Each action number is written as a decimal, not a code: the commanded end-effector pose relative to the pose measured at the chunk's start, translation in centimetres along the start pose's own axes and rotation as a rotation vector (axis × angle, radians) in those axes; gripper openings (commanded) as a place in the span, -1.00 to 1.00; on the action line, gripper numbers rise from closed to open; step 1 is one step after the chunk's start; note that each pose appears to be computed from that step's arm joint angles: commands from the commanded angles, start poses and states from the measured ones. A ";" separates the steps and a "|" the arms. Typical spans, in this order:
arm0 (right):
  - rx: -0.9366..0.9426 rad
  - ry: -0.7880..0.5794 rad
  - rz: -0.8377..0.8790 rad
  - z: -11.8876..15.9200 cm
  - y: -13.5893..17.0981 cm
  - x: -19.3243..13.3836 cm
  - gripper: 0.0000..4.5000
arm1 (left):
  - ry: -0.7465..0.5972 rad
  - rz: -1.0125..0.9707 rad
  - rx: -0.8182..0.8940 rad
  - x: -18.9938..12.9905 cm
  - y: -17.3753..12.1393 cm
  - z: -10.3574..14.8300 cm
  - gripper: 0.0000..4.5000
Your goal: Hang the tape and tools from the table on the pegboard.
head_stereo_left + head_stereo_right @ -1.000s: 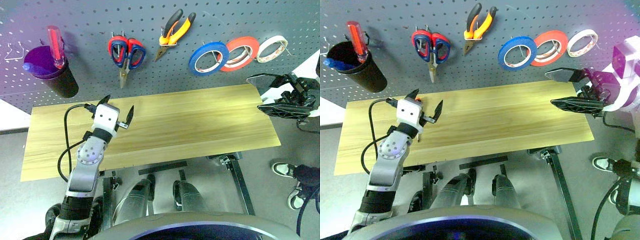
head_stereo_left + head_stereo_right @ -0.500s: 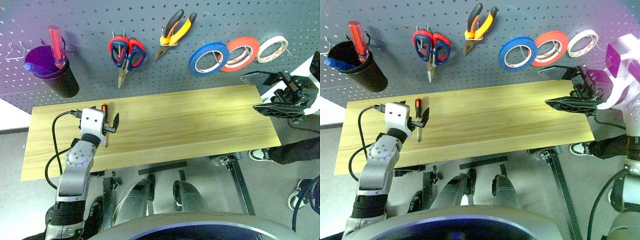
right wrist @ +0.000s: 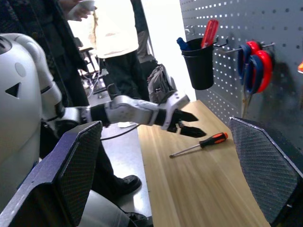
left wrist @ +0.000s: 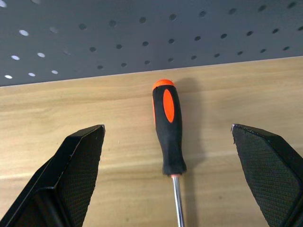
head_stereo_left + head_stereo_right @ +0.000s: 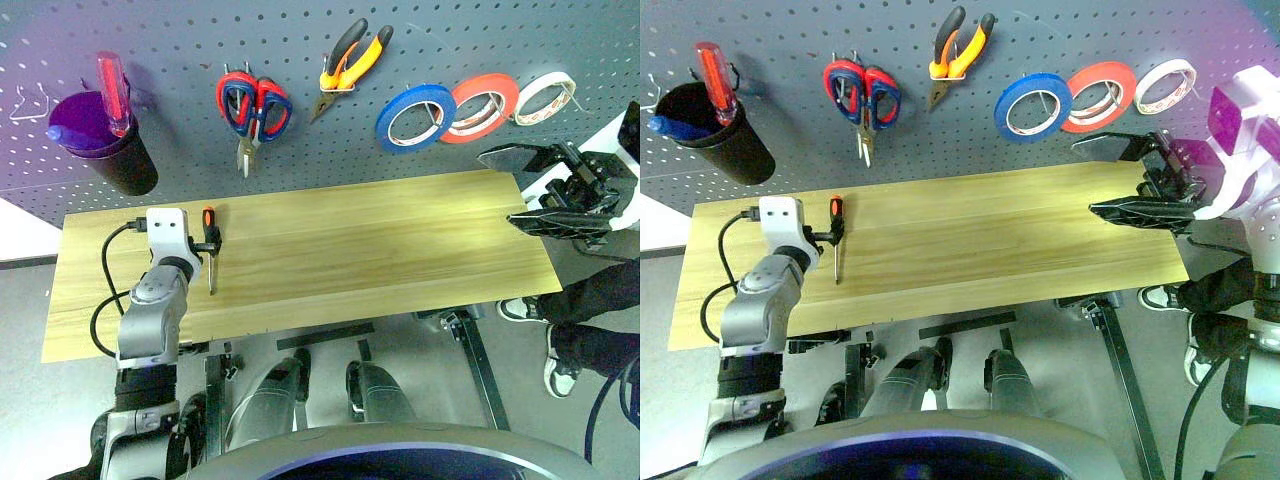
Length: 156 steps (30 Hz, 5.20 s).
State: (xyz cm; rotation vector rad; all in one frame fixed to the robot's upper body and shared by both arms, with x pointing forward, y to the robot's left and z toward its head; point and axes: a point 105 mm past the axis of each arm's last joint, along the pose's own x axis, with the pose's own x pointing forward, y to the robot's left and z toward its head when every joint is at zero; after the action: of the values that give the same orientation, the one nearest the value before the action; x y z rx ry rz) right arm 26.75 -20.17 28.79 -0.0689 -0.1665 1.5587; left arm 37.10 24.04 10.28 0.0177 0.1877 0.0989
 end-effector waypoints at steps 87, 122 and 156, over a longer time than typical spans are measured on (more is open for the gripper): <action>-0.015 0.035 -0.044 -0.1 -0.2 -0.9 1.00 | -0.451 -0.261 0.280 -8.2 -4.1 6.5 -0.62; -0.073 -0.057 -0.058 0.3 -0.7 -1.9 1.00 | -0.940 -0.210 0.373 -10.6 -4.6 22.0 -0.62; -0.061 -0.030 -0.067 0.5 -1.2 -1.9 1.00 | -1.015 -0.058 0.434 -10.6 -0.5 26.0 -0.62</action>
State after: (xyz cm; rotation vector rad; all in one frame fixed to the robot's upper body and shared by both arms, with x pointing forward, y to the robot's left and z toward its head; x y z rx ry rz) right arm 28.35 -21.80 27.97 -0.0300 -0.2052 1.4907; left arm 32.86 21.23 36.53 0.4568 -0.7414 -0.0657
